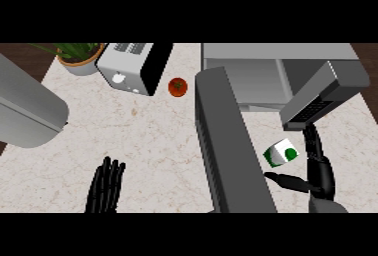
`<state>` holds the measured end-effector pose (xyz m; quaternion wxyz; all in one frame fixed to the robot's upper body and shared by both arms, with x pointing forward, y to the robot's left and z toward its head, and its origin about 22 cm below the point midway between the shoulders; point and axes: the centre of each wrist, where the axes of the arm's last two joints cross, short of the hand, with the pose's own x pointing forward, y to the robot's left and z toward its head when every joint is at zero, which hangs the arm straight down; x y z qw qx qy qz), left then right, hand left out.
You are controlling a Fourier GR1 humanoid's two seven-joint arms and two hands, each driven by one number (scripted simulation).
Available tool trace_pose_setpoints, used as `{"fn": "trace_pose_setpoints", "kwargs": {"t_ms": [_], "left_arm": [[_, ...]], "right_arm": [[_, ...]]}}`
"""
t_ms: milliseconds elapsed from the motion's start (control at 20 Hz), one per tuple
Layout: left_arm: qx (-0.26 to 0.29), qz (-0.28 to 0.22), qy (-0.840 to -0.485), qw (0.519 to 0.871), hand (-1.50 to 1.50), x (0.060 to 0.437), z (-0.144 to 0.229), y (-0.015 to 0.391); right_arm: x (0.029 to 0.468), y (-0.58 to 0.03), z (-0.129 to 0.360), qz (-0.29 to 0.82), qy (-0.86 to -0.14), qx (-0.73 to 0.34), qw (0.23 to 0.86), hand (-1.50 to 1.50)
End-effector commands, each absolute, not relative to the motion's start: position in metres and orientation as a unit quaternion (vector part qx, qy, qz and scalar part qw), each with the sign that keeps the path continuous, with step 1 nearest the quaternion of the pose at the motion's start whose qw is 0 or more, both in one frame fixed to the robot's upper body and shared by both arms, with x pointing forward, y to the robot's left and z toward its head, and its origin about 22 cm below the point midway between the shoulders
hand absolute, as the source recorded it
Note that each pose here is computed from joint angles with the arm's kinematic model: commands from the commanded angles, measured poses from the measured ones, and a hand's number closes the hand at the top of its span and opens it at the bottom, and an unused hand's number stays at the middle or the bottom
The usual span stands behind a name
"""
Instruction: Pick up the milk, place it into the microwave and close the microwave
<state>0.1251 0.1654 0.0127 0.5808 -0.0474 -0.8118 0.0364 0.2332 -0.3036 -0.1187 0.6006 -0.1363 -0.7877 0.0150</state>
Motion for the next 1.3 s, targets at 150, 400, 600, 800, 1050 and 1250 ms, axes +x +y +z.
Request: {"fn": "trace_pose_setpoints", "kwargs": {"t_ms": [150,400,600,800,1050,1250], "left_arm": [[-0.049,0.032,-0.809,0.584,-1.50,0.116,0.016,0.189],[-0.042,0.035,-0.808,0.586,-1.50,0.126,0.021,0.198],[-0.039,0.031,-0.808,0.587,-1.50,0.121,0.015,0.177],[-0.051,0.029,-0.816,0.575,-1.50,0.114,0.007,0.188],[-0.051,0.030,-0.808,0.586,-1.50,0.120,0.005,0.196],[-0.050,0.037,-0.812,0.581,-1.50,0.115,0.008,0.215]], "right_arm": [[0.231,-0.309,-0.152,-0.001,-0.793,-0.150,0.590,1.50],[0.234,-0.297,-0.157,0.009,-0.782,-0.197,0.592,1.50],[0.237,-0.319,-0.156,0.044,-0.769,-0.199,0.606,1.50],[0.248,-0.339,-0.145,0.084,-0.767,-0.195,0.606,1.50],[0.267,-0.312,-0.143,0.121,-0.785,-0.166,0.584,1.50],[0.278,-0.292,-0.140,0.079,-0.813,-0.090,0.569,1.50]]}}
